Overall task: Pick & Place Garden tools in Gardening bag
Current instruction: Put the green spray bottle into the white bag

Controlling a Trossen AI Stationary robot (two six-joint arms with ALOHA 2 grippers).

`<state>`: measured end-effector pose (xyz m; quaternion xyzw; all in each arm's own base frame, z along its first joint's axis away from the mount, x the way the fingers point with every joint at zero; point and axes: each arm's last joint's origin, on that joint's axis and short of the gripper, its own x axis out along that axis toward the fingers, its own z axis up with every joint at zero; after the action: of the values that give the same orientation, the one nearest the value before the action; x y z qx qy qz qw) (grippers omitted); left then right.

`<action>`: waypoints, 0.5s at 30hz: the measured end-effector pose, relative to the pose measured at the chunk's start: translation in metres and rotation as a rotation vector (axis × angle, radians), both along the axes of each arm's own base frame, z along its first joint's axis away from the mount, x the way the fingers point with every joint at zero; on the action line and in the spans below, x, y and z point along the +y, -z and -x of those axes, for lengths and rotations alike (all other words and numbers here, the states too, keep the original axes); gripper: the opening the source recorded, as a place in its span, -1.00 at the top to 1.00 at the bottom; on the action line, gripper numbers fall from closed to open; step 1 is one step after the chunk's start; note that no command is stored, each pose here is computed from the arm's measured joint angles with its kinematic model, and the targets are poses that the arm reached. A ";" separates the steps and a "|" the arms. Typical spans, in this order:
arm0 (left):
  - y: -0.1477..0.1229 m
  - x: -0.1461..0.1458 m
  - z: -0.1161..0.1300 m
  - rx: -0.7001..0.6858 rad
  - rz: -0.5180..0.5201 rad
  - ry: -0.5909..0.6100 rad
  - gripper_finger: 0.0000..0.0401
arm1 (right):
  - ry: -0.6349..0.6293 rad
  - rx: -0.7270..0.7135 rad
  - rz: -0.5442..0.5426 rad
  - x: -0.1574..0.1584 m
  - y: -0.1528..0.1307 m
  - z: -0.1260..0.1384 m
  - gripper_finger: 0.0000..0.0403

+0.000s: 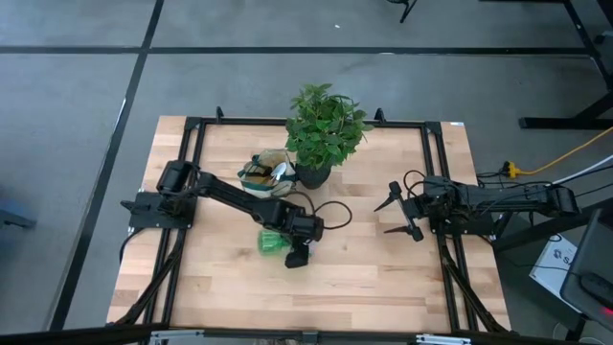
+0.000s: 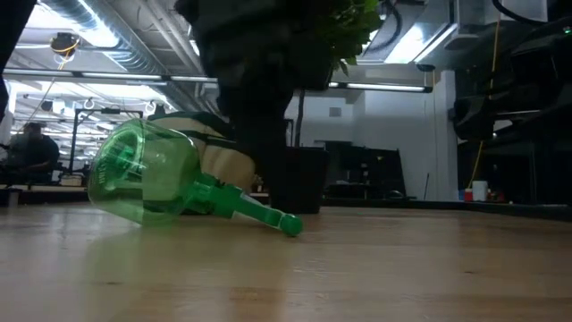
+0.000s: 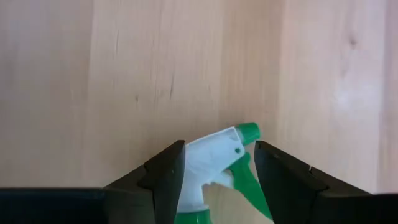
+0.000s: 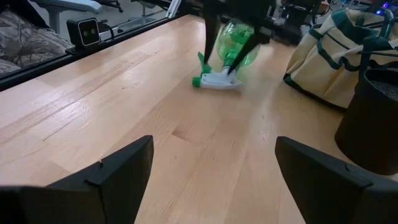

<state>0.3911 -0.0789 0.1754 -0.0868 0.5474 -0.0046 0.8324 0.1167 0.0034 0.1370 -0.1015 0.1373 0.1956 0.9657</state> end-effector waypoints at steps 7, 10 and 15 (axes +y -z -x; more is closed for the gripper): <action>-0.019 0.002 0.007 0.133 -0.084 -0.006 0.08 | 0.000 0.000 0.000 0.000 0.000 0.000 -0.69; -0.016 0.002 0.016 0.229 -0.115 -0.016 0.09 | -0.002 0.000 -0.001 0.000 0.000 0.000 -0.69; -0.016 -0.001 0.020 0.264 -0.118 -0.032 0.09 | -0.003 0.000 -0.001 0.000 0.000 0.000 -0.69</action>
<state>0.3708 -0.0803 0.1913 -0.0460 0.6501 0.0524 0.7566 0.1167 0.0035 0.1370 -0.1012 0.1373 0.1968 0.9655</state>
